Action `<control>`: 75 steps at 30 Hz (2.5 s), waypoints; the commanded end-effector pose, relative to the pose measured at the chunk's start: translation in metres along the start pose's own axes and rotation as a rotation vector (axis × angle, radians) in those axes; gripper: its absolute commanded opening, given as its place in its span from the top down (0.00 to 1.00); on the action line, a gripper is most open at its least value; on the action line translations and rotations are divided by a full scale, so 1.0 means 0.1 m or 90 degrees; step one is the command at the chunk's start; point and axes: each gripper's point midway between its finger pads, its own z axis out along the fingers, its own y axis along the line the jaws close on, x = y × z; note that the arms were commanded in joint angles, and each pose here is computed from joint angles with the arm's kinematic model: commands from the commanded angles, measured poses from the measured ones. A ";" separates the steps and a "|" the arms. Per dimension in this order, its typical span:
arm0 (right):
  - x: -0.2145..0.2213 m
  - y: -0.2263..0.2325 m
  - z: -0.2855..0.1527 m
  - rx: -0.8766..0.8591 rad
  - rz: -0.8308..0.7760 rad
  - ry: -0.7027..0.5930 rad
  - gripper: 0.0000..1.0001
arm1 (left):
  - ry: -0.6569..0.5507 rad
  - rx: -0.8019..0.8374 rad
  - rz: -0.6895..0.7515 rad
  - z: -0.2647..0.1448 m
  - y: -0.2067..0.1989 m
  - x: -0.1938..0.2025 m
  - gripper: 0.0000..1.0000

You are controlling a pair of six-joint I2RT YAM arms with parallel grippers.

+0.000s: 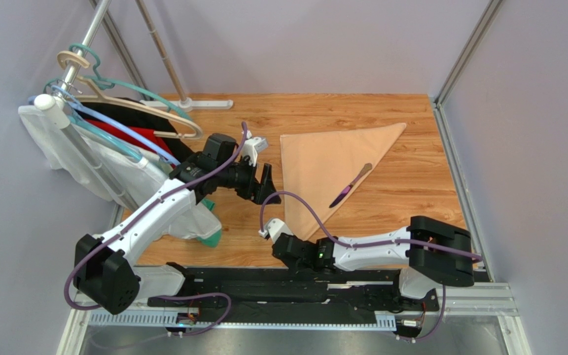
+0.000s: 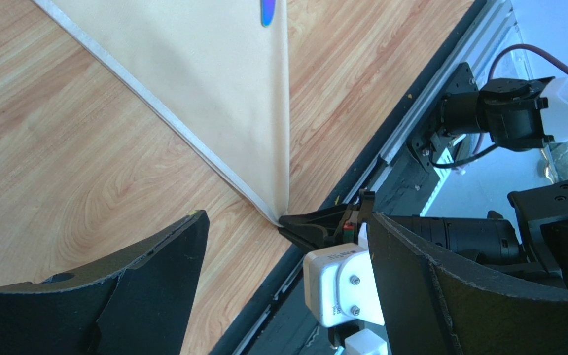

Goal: Fold the napkin, place the utensils inside, and roll it up
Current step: Fold the napkin

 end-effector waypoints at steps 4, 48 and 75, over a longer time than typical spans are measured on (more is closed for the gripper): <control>-0.05 0.18 -0.08 -0.048 0.042 0.009 1.00 | -0.010 -0.025 -0.017 -0.03 0.13 0.00 0.12; -0.45 -2.17 -0.57 0.183 0.380 -0.034 1.00 | 0.003 0.008 -0.036 -0.01 0.12 0.05 0.12; -0.27 -3.25 -0.58 0.289 0.442 0.001 1.00 | 0.032 0.011 -0.056 0.08 0.18 0.13 0.13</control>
